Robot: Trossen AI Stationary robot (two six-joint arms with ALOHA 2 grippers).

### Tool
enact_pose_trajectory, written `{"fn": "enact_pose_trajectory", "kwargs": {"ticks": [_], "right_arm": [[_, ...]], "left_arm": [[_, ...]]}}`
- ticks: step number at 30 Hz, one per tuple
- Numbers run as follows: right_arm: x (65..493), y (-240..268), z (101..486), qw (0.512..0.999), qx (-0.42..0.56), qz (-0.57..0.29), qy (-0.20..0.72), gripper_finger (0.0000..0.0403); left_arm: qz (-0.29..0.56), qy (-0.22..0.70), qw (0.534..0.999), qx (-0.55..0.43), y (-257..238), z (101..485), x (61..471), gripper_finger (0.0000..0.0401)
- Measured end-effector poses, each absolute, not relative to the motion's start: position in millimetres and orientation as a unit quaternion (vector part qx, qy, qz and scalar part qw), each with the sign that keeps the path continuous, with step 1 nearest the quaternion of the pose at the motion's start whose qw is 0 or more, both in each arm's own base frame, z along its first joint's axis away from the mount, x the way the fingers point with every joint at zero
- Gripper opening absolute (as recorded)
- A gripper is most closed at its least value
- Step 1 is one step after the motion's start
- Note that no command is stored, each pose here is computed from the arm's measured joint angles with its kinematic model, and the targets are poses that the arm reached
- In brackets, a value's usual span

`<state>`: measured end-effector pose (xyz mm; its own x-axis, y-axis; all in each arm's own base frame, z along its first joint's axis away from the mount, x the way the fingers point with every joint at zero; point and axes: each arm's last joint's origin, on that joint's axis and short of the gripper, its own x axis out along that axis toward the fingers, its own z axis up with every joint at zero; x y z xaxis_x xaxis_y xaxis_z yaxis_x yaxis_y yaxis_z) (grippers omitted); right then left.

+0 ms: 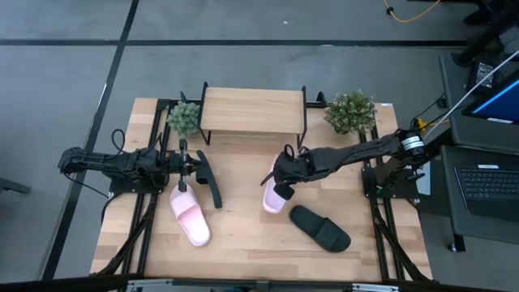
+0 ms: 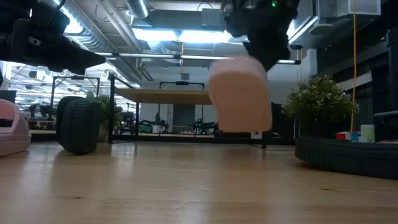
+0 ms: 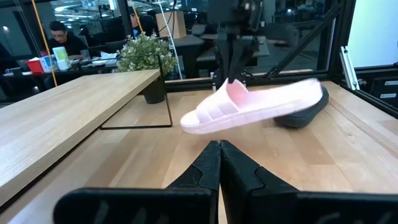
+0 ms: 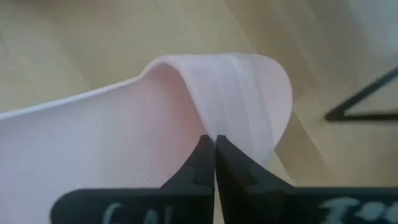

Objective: Pick and place slides into the shelf
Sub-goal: Put the right pink slipper on the shelf

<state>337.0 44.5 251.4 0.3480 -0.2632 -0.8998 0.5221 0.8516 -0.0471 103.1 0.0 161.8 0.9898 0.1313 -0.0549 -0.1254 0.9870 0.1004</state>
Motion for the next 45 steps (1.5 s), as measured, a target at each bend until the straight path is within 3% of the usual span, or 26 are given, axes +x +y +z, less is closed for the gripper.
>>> {"fn": "enact_pose_trajectory", "kwargs": {"ticks": [13, 21, 45], "right_arm": [[340.5, 51.7, 309.2, 0.839, 0.039, -0.2, 0.504, 0.0002], [340.4, 47.4, 341.3, 0.854, -0.034, -0.222, 0.47, 0.0002], [329.0, -37.4, 365.7, 0.819, -0.105, -0.295, 0.48, 0.0002]], "left_arm": [[0.064, 0.03, 0.996, 0.048, 0.0, 161.9, 103.1, 0.0], [0.065, 0.03, 0.996, 0.048, 0.0, 162.0, 103.1, 0.0], [0.064, 0.03, 0.996, 0.048, 0.0, 162.0, 103.1, 0.0]]}}
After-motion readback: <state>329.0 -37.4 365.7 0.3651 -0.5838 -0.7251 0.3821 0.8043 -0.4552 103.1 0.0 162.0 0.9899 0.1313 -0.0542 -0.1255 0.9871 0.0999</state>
